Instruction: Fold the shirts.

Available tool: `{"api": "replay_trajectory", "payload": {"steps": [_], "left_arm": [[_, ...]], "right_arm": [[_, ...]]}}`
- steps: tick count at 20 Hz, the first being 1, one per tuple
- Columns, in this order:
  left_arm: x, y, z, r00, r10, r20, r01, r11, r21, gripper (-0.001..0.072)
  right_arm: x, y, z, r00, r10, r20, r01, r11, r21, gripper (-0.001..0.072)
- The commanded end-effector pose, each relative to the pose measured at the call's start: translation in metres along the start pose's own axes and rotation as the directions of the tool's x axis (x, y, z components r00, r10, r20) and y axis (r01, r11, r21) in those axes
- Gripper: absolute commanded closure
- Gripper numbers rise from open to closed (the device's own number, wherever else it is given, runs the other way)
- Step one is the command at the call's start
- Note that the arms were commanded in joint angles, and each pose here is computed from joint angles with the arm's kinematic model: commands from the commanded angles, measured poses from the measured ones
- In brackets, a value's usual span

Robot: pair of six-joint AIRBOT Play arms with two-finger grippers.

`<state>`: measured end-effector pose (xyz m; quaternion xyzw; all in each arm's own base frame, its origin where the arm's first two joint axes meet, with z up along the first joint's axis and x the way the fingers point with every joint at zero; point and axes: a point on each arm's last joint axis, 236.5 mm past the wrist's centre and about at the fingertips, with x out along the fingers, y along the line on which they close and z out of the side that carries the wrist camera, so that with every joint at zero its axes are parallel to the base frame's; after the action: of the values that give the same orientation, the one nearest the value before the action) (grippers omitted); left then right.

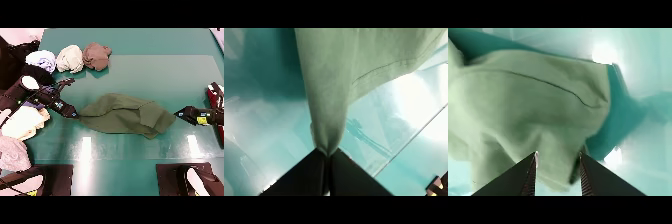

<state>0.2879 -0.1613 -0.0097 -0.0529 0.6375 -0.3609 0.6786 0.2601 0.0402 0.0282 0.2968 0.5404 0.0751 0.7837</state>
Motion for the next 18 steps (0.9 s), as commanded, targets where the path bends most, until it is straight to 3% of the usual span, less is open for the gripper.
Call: {"api": "replay_trajectory", "payload": {"steps": [1, 7, 10, 11, 15, 18], "left_arm": [[0.000, -0.002, -0.003, 1.000, -0.007, -0.011, 0.007, 1.000, 0.001, 0.0685], [-0.001, -0.004, -0.007, 0.999, -0.016, -0.028, 0.016, 1.000, 0.001, 0.0685], [-0.001, -0.004, -0.007, 0.999, -0.017, -0.031, 0.017, 1.000, 0.001, 0.0685], [-0.001, -0.004, -0.007, 0.999, -0.017, -0.030, 0.017, 1.000, 0.001, 0.0685], [-0.041, -0.005, 0.020, 0.998, 0.039, 0.046, -0.041, 0.998, 0.050, 0.0685], [-0.128, -0.029, 0.073, 0.956, 0.115, 0.271, -0.150, 0.982, 0.114, 0.0685]], "right_arm": [[0.000, -0.006, -0.006, 0.999, -0.023, -0.025, 0.023, 1.000, 0.004, 0.0388], [0.019, 0.013, -0.004, 0.990, 0.112, -0.089, -0.106, 0.992, 0.073, 0.0402], [0.016, 0.014, 0.004, 0.993, 0.106, -0.042, -0.104, 0.994, 0.045, 0.0657], [0.011, 0.016, 0.009, 0.995, 0.102, -0.004, -0.102, 0.994, 0.027, 0.0688], [-0.041, 0.048, 0.048, 0.966, 0.112, 0.232, -0.089, 0.990, -0.110, 0.0690], [-0.105, 0.093, 0.078, 0.909, 0.161, 0.384, -0.069, 0.967, -0.244, 0.0690]]}}
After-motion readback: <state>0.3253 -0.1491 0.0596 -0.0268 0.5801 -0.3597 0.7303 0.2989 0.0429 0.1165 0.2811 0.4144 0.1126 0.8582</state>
